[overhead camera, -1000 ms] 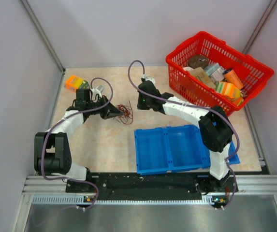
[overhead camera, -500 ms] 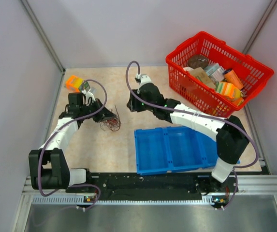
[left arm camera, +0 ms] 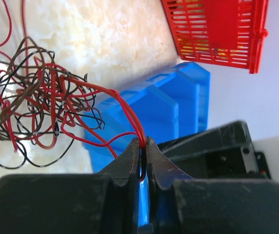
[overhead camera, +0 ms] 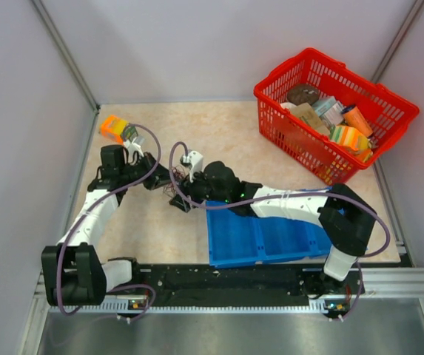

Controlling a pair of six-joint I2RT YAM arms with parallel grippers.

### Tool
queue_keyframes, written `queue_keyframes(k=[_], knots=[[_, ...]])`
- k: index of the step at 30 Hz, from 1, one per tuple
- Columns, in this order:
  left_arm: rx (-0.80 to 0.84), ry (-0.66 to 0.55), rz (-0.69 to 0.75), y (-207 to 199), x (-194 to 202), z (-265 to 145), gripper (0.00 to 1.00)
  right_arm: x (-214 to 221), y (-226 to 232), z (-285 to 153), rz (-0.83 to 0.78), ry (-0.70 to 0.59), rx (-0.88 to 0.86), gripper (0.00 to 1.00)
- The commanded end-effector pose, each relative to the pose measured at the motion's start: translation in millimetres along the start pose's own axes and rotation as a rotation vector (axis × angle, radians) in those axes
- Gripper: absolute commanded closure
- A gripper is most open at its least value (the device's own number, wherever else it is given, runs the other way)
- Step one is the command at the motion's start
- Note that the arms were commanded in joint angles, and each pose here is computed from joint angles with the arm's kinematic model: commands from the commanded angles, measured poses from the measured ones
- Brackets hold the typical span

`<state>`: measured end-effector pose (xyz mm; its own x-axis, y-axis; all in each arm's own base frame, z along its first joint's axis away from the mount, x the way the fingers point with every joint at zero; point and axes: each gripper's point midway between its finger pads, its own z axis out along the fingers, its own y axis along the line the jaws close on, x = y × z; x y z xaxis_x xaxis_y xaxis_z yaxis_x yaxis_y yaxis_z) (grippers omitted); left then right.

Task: Untangle the cables

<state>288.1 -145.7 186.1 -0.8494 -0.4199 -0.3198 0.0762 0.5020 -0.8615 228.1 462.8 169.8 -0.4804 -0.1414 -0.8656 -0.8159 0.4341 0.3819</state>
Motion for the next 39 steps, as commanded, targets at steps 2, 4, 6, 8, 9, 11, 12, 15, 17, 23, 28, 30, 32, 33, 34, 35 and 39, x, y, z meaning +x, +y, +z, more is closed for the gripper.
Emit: queue_keyframes(k=[2, 4, 6, 8, 9, 11, 12, 15, 17, 23, 28, 30, 32, 33, 34, 35, 39], knots=[[0.112, 0.010, -0.009, -31, 2, -9, 0.89, -55, 7, -5, -0.138, -0.209, 0.122, 0.42], [0.107, 0.001, -0.006, -34, 2, -12, 0.89, -58, 2, -9, -0.139, -0.225, 0.152, 0.42], [0.103, -0.008, -0.009, -33, 4, -13, 0.88, -58, -3, -15, -0.142, -0.243, 0.189, 0.42], [0.107, -0.005, -0.014, -33, 5, -13, 0.88, -56, -5, -23, -0.158, -0.255, 0.198, 0.42], [0.107, -0.001, -0.016, -32, 6, -12, 0.88, -57, -6, -28, -0.164, -0.265, 0.206, 0.42], [0.107, 0.011, -0.023, -31, 8, -12, 0.88, -57, -6, -35, -0.175, -0.269, 0.203, 0.41], [0.112, 0.017, -0.021, -32, 8, -12, 0.88, -58, -3, -36, -0.179, -0.265, 0.187, 0.39], [0.118, 0.015, -0.022, -35, 9, -14, 0.88, -63, 4, -29, -0.186, -0.261, 0.145, 0.39], [0.118, 0.000, -0.021, -38, 7, -16, 0.88, -65, 11, -21, -0.188, -0.250, 0.108, 0.39], [0.130, -0.015, -0.013, -47, 5, -21, 0.87, -61, 34, -6, -0.156, -0.269, -0.024, 0.48], [0.149, -0.015, -0.012, -55, 4, -24, 0.85, -63, 31, 0, -0.140, -0.268, -0.001, 0.64], [0.157, -0.019, -0.003, -58, 3, -25, 0.83, -65, 30, -1, -0.121, -0.286, 0.001, 0.80], [0.151, -0.035, 0.025, -59, 0, -26, 0.71, -70, 30, -5, -0.097, -0.308, 0.003, 1.00], [0.140, -0.043, 0.049, -59, -1, -27, 0.63, -71, 25, -7, -0.078, -0.315, 0.019, 1.00], [0.114, -0.053, 0.073, -56, -3, -28, 0.57, -75, 23, -11, -0.051, -0.330, 0.027, 1.00], [0.070, -0.081, 0.098, -54, -8, -30, 0.41, -75, 16, -15, -0.016, -0.337, 0.037, 1.00], [-0.095, -0.208, 0.191, -34, -17, -45, 0.28, -83, -5, -30, 0.169, -0.331, 0.000, 1.00]])
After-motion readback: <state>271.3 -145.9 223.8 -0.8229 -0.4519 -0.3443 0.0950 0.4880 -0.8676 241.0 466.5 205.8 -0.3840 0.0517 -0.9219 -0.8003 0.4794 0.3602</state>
